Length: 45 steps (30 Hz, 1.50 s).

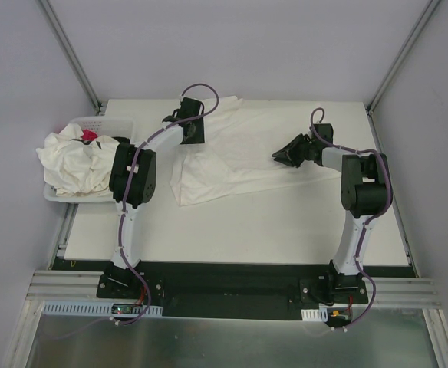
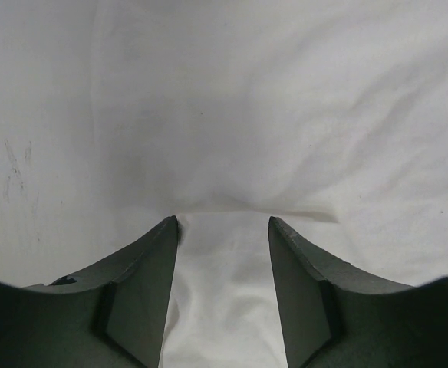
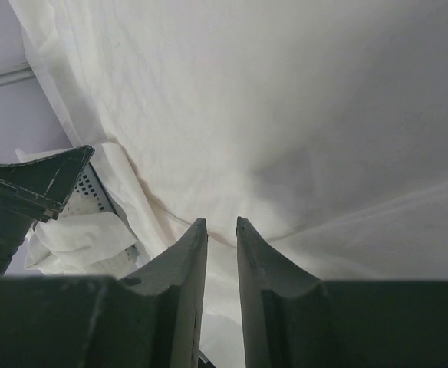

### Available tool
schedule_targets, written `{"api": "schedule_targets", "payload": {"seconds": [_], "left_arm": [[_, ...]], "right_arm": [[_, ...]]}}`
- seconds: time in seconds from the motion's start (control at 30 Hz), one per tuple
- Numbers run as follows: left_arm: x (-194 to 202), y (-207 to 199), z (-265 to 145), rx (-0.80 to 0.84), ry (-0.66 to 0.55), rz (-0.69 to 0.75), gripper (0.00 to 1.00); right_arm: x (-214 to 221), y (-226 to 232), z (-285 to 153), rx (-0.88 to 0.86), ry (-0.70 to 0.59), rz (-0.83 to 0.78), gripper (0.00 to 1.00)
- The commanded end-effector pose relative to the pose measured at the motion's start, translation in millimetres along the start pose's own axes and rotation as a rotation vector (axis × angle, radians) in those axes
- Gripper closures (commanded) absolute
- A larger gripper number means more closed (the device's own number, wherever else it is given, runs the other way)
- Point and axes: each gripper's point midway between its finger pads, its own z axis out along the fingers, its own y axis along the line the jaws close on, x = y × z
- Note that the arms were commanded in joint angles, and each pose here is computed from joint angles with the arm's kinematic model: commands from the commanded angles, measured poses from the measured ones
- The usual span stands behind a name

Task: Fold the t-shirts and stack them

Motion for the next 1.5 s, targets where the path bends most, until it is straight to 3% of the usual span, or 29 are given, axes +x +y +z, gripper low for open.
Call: {"api": "schedule_targets", "payload": {"seconds": [0.0,0.13,0.33,0.43,0.57,0.73,0.93,1.13,1.47], "left_arm": [[-9,4,0,-0.007,-0.018,0.014,0.51],[-1,10,3,-0.034,-0.004,0.017,0.52],[5,25,3,-0.1,-0.002,0.023,0.39],[6,31,5,-0.12,0.002,0.038,0.39],[8,37,3,-0.141,0.002,0.045,0.48],[7,36,6,-0.135,0.003,0.053,0.68],[6,32,8,-0.118,0.005,0.053,0.73],[3,28,6,-0.101,0.001,0.047,0.98],[-1,23,-6,-0.102,-0.001,0.054,1.0]], "right_arm": [[-4,11,-7,-0.037,-0.014,-0.027,0.76],[-4,12,-9,-0.039,-0.016,-0.029,0.76],[-7,11,-12,-0.04,-0.027,-0.035,0.76],[-7,11,-12,-0.039,-0.026,-0.034,0.77],[-7,9,-10,-0.035,-0.023,-0.032,0.78],[-7,9,-9,-0.04,-0.02,-0.024,0.83],[-8,9,-8,-0.04,-0.022,-0.027,0.85],[-9,6,-5,-0.036,-0.021,-0.021,0.86],[-7,9,-4,-0.043,-0.019,-0.021,0.86]]}}
